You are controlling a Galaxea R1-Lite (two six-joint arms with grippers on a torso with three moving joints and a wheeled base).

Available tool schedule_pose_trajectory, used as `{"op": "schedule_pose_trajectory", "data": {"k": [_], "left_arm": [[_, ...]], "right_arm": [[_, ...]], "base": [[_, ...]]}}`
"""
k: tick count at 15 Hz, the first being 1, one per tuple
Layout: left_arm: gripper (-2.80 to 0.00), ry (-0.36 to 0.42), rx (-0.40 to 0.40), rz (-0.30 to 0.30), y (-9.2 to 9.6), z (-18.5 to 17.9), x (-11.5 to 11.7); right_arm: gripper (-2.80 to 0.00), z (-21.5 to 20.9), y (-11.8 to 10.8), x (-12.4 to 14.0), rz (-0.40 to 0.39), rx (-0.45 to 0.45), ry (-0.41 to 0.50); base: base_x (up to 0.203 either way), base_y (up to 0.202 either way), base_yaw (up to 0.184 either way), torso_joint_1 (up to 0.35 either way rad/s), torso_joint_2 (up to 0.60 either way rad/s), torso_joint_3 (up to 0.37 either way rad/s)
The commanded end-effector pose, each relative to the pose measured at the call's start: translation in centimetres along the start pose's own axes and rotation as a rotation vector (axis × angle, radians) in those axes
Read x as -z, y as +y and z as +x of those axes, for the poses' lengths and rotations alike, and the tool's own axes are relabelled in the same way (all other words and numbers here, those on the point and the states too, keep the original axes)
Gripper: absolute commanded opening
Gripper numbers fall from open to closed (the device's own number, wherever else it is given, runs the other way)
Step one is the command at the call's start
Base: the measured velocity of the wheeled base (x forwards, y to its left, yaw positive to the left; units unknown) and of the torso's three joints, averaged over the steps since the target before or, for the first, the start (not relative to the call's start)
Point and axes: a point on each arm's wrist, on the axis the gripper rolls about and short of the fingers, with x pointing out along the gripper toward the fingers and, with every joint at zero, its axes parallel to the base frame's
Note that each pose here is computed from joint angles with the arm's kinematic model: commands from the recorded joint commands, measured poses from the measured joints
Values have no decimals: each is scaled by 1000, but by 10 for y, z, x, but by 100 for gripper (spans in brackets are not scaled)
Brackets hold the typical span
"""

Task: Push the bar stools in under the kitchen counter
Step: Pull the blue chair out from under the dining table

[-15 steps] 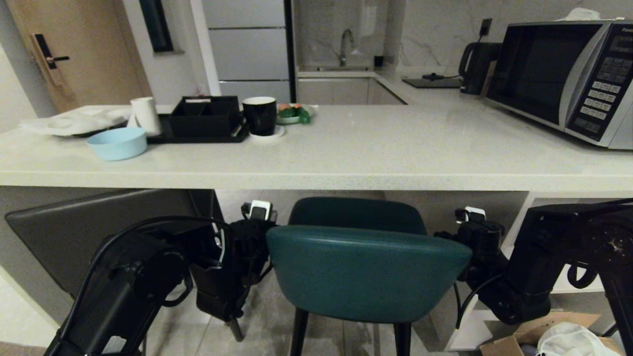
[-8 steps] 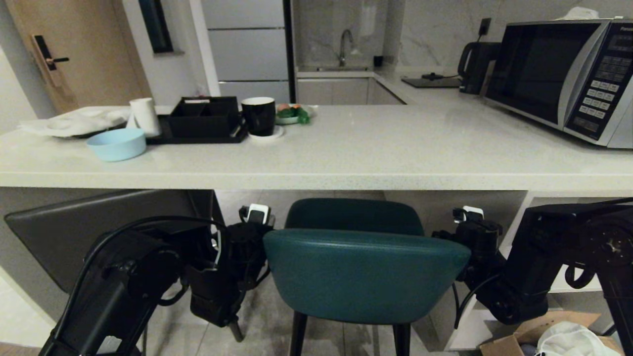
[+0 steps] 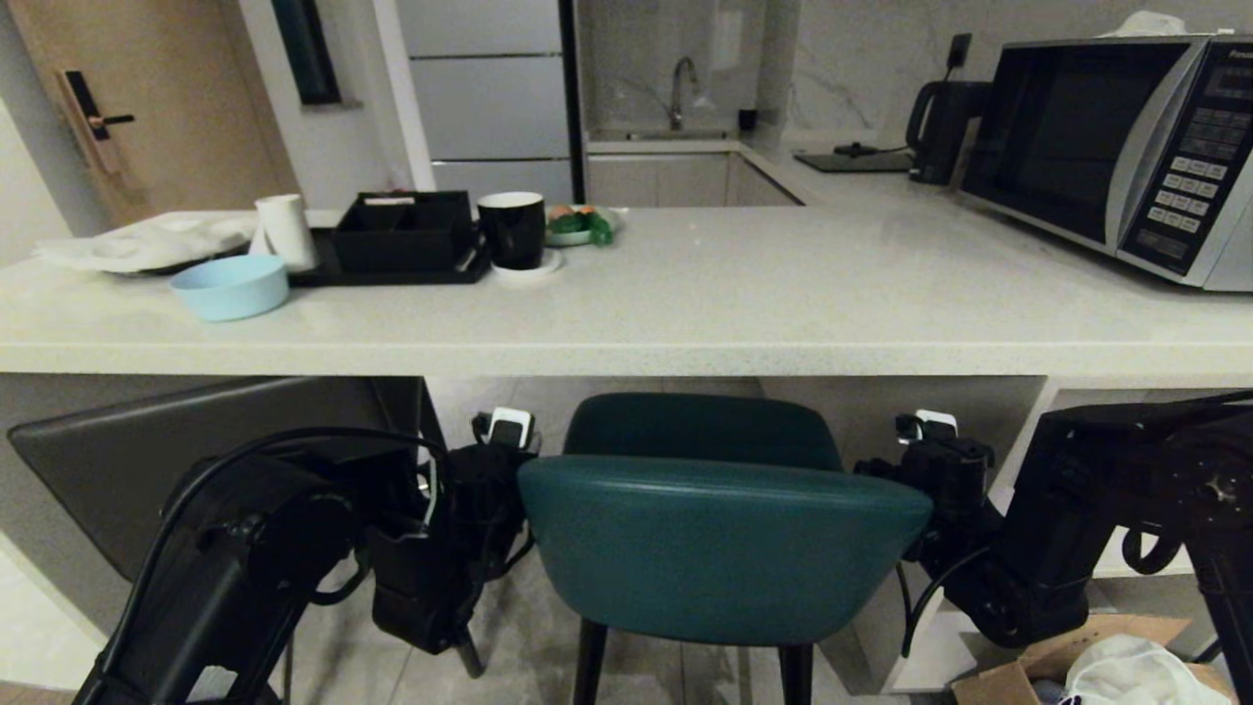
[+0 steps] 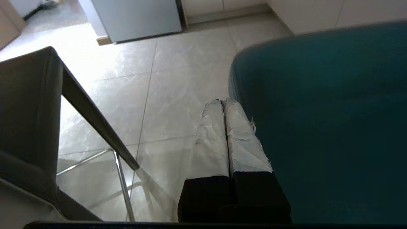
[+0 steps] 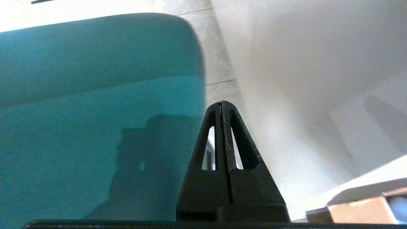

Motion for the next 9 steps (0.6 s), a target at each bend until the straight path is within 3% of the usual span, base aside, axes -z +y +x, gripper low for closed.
{"op": "schedule_pose_trajectory", "data": {"k": [1,6,9], "left_arm": [[-280,-13,4,-4,-2,-2,-3],[-280,-10,-8,-2,-10,-9,-9],[-280,9,-7,1,-10,-10,-3]], "right_arm": [[-280,-1,4,-1,3,-10,-10],[-280,-2,5,-2,3,-15,-13],[-280,-5,3,1,0,2,0]], "base": [[1,126,-6,-2,2,7],[0,188,-2,2,4,1],[0,72,0,2,2,-1]]}}
